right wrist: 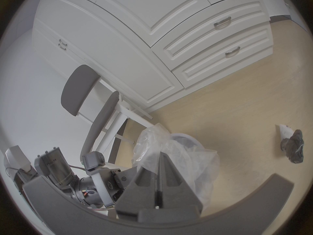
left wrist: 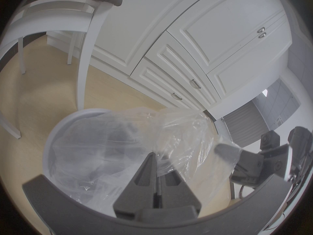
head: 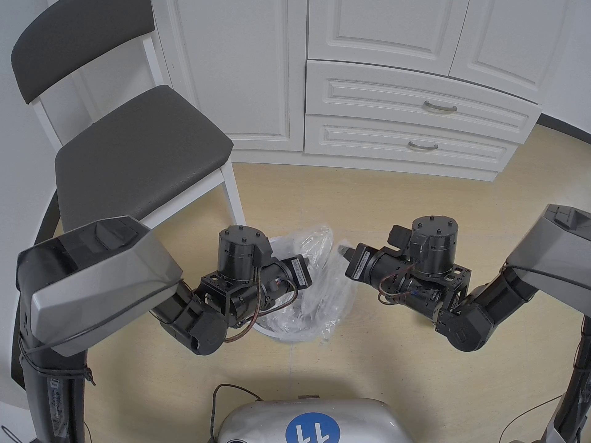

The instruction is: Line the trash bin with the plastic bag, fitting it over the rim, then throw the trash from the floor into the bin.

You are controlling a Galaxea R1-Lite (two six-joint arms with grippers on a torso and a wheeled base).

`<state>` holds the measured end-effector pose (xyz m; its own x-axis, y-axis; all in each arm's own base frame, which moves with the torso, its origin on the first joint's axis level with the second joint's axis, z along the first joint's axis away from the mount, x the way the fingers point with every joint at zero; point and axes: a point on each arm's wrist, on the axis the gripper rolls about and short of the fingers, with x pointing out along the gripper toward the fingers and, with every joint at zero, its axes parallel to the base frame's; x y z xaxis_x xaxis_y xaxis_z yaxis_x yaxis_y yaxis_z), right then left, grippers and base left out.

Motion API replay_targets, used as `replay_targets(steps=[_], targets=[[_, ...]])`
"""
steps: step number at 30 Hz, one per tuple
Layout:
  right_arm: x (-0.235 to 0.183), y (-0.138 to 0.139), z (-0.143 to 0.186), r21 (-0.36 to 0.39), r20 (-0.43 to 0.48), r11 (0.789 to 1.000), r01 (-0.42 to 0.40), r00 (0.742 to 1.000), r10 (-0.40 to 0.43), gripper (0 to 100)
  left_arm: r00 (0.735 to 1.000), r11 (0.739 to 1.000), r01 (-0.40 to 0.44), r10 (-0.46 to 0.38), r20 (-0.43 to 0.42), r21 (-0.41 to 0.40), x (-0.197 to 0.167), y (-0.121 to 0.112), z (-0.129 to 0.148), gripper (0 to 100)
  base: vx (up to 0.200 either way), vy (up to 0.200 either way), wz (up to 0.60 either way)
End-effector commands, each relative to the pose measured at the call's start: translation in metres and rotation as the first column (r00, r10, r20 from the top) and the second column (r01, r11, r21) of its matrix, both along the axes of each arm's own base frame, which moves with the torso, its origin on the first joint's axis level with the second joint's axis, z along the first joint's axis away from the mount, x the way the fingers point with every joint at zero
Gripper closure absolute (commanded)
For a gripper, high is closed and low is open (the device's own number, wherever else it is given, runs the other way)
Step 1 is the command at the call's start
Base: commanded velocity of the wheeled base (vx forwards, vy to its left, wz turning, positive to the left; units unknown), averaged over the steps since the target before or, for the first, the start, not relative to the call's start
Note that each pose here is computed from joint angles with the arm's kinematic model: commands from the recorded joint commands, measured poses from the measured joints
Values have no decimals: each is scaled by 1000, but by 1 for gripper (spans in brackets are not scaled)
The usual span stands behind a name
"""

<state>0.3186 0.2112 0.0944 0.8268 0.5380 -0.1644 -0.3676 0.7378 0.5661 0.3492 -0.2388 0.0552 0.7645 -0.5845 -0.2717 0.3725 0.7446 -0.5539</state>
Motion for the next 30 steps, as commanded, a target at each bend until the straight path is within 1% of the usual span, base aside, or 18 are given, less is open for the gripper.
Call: replay_targets(steps=[1, 5, 6, 8, 11, 12, 15, 17, 19, 20, 21, 22, 23, 24, 25, 27, 28, 30], targets=[[-3, -7, 9, -1, 11, 1000, 4, 1000, -4, 100, 999, 1000, 7, -7, -34, 21, 1, -4, -23, 100, 0, 0, 0], [-5, -4, 4, -14, 0, 1000, -6, 1000, 6, 100, 999, 1000, 4, -3, -47, 28, 5, -6, -35, 100, 0, 0, 0], [-4, -3, 1, -25, -1, 1000, -10, 1000, 10, 100, 999, 999, -2, 4, -54, 32, 10, -6, -43, 100, 0, 0, 0], [-4, -3, 1, -29, 2, 1000, -9, 1000, 9, 100, 999, 1000, -5, 7, -52, 31, 11, -6, -46, 100, 0, 0, 0], [-4, -2, 0, -27, 6, 1000, -10, 1000, 10, 100, 999, 999, -31, 32, -33, 26, 17, -7, -52, 100, 0, 0, 0], [-4, 1, -3, -27, 2, 1000, -16, 1000, 16, 100, 997, 997, -83, 83, -3, 7, 24, -10, -56, 100, 0, 0, 0], [-5, 9, -12, -22, -1, 999, -35, 999, 35, 100, 991, 991, -134, 134, 11, 4, 30, -13, -61, 100, 0, 0, 0], [-7, 18, -23, -20, 3, 999, -47, 999, 47, 100, 991, 991, -136, 136, 6, 11, 29, -12, -62, 100, 0, 0, 0], [-7, 18, -24, -18, 6, 999, -47, 999, 47, 100, 991, 991, -136, 136, 6, 11, 29, -12, -62, 100, 0, 0, 0], [-8, 27, -32, 0, 30, 998, -65, 997, 65, 100, 991, 990, -136, 136, 9, 22, 27, -9, -58, 100, 0, 0, 0], [-8, 29, -34, 7, 38, 998, -68, 997, 68, 100, 990, 990, -140, 140, 14, 22, 27, -6, -54, 100, 0, 0, 0], [-8, 31, -37, 18, 48, 997, -72, 996, 71, 100, 991, 991, -133, 132, 30, 28, 24, -2, -43, 100, 0, 0, 0], [-7, 31, -37, 21, 50, 997, -72, 996, 71, 100, 991, 991, -131, 130, 32, 30, 23, -2, -42, 100, 0, 0, 0], [-8, 37, -41, 42, 58, 996, -83, 995, 81, 100, 993, 992, -102, 98, 59, 72, 15, 8, -27, 100, 0, 0, 0], [-8, 41, -42, 56, 62, 994, -90, 994, 87, 100, 994, 992, -85, 78, 78, 92, 10, 14, -18, 100, 0, 0, 0], [-7, 49, -42, 76, 61, 992, -101, 993, 96, 100, 992, 992, -65, 53, 112, 106, 2, 22, 1, 100, 0, 0, 0], [-7, 55, -42, 96, 61, 989, -110, 993, 105, 100, 991, 992, -53, 37, 132, 118, -6, 28, 15, 100, 0, 0, 0], [-7, 63, -43, 120, 58, 985, -124, 991, 117, 100, 989, 986, -37, 14, 145, 160, -16, 39, 30, 100, 0, 0, 0]])
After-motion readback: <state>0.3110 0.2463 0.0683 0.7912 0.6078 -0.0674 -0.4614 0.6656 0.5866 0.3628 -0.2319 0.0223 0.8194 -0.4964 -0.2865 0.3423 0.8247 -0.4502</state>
